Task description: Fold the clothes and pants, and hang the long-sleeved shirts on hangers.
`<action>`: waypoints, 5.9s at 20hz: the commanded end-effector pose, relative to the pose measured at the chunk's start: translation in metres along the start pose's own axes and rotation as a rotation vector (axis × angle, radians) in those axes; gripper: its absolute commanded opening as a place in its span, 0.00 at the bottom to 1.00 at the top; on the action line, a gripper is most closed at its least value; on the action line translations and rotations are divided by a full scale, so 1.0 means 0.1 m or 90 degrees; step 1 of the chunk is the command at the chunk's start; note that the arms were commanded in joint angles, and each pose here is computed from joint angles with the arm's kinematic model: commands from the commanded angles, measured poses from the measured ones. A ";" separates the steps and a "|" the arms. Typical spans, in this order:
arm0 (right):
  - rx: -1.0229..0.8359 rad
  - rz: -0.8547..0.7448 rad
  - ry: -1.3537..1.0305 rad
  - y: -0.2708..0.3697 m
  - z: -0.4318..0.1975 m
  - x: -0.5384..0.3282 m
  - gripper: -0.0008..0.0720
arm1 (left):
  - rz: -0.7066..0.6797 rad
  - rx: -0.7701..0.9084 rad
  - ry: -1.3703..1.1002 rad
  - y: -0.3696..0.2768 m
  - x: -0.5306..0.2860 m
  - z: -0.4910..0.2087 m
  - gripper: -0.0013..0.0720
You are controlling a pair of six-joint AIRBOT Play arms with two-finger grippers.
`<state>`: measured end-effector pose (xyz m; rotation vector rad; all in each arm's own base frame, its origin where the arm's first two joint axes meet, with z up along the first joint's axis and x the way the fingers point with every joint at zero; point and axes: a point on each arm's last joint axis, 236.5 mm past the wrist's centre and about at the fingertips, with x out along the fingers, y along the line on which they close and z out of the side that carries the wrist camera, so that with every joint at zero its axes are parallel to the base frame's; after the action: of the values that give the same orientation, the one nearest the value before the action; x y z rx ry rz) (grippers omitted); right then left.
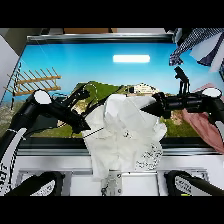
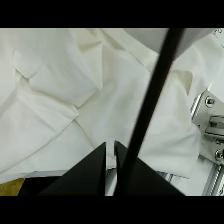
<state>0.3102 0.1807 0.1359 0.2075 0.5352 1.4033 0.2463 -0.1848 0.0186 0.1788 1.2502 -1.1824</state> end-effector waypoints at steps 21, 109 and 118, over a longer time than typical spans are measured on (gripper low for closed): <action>0.027 -0.017 0.013 -0.06 -0.05 -0.01 0.56 | 0.068 0.147 0.026 0.21 -0.13 0.01 0.04; -0.054 -0.126 -0.063 0.15 0.47 -0.38 0.02 | 0.321 -0.311 -0.257 0.96 -1.13 -0.21 0.65; -0.021 -0.167 -0.085 0.04 0.55 -0.43 0.02 | 0.128 -0.269 -0.216 0.18 0.63 0.41 0.88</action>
<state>0.3243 0.1515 0.1927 0.1808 0.4185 1.1599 0.2882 -0.1936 -0.0079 -0.1912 1.1219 -0.6738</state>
